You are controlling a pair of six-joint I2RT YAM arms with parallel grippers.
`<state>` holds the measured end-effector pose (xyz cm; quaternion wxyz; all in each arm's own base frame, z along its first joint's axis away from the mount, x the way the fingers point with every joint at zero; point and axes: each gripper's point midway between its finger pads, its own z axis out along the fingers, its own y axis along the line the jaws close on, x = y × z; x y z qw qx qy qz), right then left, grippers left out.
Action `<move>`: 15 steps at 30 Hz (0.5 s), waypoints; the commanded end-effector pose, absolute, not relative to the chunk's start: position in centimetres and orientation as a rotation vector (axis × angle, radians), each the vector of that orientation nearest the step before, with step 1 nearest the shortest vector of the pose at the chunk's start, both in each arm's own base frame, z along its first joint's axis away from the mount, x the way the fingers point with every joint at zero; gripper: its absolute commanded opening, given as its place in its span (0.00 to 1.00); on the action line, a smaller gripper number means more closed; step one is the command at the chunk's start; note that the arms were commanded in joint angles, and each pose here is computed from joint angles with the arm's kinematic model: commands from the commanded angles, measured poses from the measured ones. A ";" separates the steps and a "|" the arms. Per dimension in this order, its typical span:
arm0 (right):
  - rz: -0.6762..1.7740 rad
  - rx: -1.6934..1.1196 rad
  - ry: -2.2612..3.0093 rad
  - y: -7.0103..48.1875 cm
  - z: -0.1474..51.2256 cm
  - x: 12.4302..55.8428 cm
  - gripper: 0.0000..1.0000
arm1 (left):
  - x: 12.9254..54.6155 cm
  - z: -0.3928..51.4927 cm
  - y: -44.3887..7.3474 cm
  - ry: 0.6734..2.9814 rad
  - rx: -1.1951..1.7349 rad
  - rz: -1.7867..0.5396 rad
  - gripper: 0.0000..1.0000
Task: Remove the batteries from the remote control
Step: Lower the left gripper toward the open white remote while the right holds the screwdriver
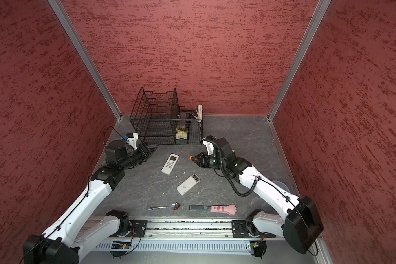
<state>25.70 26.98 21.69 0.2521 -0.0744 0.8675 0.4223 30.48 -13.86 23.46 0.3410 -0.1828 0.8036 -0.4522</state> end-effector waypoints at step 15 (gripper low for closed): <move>1.115 -0.133 2.513 24.1 20.9 21.7 0.00 | 26.3 16.3 -20.2 2.492 -0.072 -0.950 0.60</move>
